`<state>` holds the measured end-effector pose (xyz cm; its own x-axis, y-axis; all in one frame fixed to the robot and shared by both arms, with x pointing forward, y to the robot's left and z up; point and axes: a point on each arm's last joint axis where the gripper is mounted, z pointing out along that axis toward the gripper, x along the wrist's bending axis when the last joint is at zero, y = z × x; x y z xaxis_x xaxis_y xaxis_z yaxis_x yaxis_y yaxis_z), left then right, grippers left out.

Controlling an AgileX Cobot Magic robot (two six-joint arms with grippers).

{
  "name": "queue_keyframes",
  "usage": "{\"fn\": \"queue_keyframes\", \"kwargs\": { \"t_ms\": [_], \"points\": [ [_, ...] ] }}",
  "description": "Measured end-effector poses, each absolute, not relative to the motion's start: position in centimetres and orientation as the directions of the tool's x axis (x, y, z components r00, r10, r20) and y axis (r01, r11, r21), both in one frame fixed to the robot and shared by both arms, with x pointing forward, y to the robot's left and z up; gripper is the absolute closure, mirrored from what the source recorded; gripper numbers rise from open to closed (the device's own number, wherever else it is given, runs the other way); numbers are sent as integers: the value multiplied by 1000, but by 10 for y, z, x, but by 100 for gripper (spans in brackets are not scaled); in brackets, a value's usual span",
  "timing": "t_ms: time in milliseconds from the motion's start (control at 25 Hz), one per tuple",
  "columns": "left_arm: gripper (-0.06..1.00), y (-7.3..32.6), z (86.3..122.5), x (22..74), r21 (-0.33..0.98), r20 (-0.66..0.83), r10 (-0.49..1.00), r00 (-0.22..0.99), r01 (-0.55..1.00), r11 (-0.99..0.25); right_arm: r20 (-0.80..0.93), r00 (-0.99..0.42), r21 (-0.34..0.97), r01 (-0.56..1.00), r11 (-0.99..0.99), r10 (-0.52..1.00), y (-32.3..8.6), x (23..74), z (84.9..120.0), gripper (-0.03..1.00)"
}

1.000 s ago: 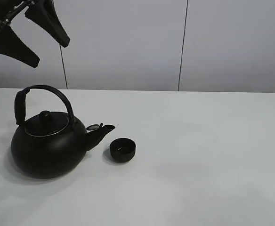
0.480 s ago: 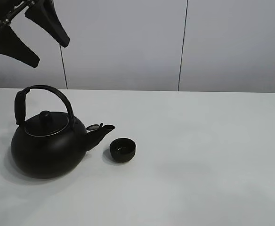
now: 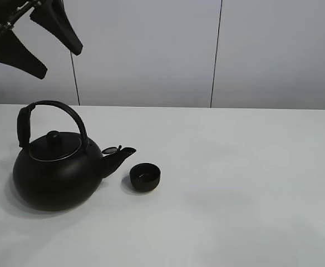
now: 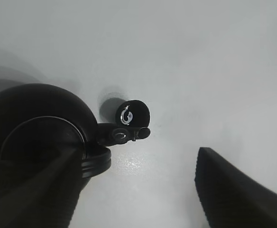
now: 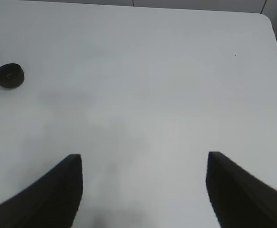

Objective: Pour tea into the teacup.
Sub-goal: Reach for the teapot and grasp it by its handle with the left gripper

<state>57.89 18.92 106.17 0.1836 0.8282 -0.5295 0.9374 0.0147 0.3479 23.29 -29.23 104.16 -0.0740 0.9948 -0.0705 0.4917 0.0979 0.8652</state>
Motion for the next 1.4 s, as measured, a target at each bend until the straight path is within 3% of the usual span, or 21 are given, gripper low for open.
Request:
{"fn": "queue_keyframes", "kwargs": {
  "t_ms": [200, 640, 920, 1080, 1240, 1400],
  "points": [
    [45, 191, 1063, 586, 411, -512, 838, 186, 910, 49, -70, -74, 865, 492, 98, 995, -292, 233, 1042, 46],
    [45, 202, 1085, 585, 583, -339, 892, 299, 811, -50, -70, -74, 865, 492, 98, 995, -292, 233, 1042, 46],
    [45, 217, 1170, 541, 875, -42, 927, 372, 461, -145, -70, -74, 865, 492, 98, 995, -292, 233, 1042, 46],
    [45, 225, 1202, 487, 946, 93, 932, 351, 260, -192, -70, -74, 865, 492, 98, 995, -292, 233, 1042, 46],
    [45, 237, 1187, 441, 957, 130, 939, 318, 206, -203, -70, -74, 865, 492, 98, 995, -292, 233, 1042, 46],
    [45, 245, 1139, 421, 929, 109, 946, 306, 306, -206, -71, -74, 866, 491, 98, 995, -292, 233, 1042, 46]
  ]
}}
